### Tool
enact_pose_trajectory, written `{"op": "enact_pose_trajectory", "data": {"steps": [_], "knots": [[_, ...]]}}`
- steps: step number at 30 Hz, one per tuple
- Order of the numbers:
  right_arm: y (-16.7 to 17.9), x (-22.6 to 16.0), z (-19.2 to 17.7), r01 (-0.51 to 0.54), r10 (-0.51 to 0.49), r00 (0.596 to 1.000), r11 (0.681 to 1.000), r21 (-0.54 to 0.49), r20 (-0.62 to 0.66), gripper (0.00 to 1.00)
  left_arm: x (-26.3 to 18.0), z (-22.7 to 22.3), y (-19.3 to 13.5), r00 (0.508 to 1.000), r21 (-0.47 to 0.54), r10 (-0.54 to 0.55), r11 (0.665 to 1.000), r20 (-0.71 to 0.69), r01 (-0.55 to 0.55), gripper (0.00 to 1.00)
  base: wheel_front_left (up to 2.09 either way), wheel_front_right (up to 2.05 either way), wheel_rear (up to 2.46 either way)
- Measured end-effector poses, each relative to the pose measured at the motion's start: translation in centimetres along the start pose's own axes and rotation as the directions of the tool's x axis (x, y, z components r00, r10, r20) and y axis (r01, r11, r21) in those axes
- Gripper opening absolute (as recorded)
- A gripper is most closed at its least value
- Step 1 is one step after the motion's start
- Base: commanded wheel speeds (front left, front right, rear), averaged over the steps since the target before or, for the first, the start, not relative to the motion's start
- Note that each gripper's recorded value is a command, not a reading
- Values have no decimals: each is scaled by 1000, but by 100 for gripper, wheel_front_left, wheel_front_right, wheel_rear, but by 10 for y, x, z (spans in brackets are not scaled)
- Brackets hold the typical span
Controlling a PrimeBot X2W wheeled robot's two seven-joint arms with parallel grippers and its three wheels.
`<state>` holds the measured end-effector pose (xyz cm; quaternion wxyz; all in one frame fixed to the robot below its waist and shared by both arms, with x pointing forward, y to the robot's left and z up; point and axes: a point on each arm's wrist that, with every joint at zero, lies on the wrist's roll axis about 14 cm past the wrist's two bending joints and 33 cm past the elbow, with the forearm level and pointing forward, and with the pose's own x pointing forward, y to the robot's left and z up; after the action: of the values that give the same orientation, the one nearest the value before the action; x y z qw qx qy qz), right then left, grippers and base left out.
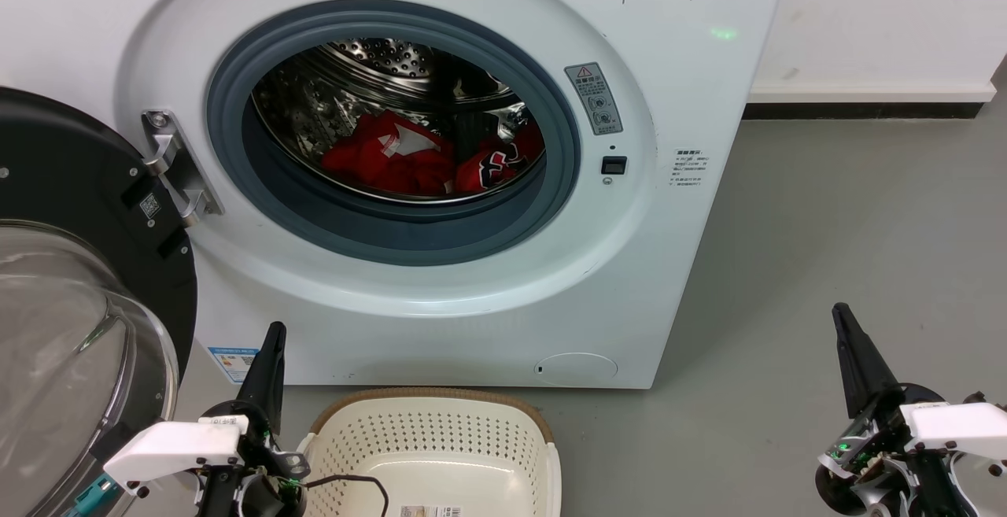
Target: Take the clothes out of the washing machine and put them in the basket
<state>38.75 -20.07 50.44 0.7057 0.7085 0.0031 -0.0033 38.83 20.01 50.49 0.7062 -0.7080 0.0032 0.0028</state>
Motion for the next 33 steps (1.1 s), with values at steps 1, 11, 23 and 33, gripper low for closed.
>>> {"op": "enact_pose_trajectory", "data": {"steps": [1,11,23,33], "knots": [[0,0,0,0,0,1000,1000,0,0,0,0,0,0,1000,0,0,1000,0,0,0,0,0,0],[0,0,0,0,0,1000,1000,0,0,0,0,0,0,1000,0,0,1000,0,0,0,0,0,0],[0,0,0,0,0,1000,1000,0,0,0,0,0,0,1000,0,0,1000,0,0,0,0,0,0],[-27,-14,1,79,-79,997,997,2,16,100,-14,0,28,996,-2,82,997,16,-82,100,0,0,0]]}}
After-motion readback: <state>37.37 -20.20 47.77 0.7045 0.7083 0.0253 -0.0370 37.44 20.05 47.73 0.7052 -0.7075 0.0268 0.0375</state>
